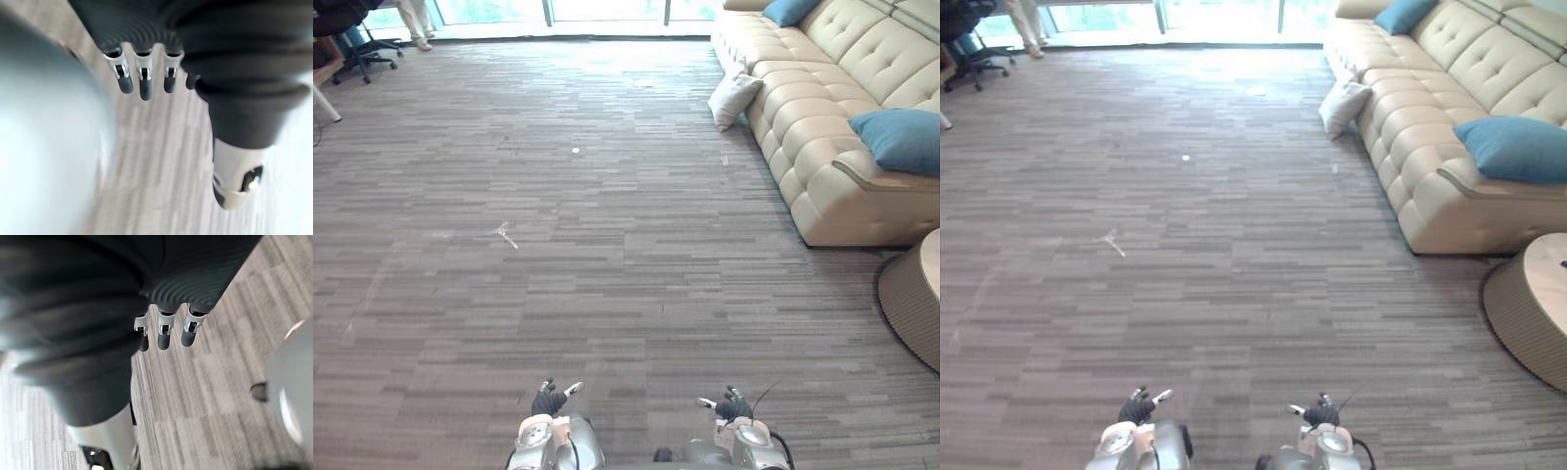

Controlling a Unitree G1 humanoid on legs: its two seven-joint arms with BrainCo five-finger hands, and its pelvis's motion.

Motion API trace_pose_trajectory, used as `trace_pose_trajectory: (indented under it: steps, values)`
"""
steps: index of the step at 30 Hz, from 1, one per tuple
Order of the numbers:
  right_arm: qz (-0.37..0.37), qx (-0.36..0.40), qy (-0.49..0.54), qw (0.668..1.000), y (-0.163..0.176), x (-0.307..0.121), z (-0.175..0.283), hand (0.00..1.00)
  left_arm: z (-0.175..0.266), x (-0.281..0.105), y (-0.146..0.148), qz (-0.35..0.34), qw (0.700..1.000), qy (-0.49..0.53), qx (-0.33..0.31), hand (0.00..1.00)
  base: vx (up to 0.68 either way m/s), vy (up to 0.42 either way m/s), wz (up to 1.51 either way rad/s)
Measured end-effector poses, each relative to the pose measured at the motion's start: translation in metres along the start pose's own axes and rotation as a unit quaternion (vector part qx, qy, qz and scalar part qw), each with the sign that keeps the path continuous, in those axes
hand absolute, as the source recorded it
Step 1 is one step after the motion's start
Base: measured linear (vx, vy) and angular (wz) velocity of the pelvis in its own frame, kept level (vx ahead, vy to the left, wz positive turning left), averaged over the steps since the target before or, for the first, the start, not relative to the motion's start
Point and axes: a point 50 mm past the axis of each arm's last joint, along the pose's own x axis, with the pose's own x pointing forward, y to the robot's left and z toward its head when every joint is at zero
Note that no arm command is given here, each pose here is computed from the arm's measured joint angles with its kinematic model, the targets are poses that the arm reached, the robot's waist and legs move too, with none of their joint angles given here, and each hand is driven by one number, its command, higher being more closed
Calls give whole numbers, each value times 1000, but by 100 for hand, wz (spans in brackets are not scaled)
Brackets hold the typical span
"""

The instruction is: Pick up cushions and gather them together orderly.

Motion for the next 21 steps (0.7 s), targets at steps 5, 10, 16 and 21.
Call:
trace_pose_trajectory:
  steps: [5,10,16,21]
  values:
    - [14,11,27,999,12,-4,-15,0,-3,0,14,18,1000,1,3,0,774,336,-71]
    - [7,14,2,1000,6,-4,-9,0,-17,-1,20,25,999,38,23,0,706,295,-27]
    - [3,6,-41,999,-1,-2,11,0,-22,-1,10,-1,997,52,57,0,631,60,24]
    - [-33,-10,-35,999,-32,1,12,0,-35,-8,-12,-29,996,68,50,0,765,-140,71]
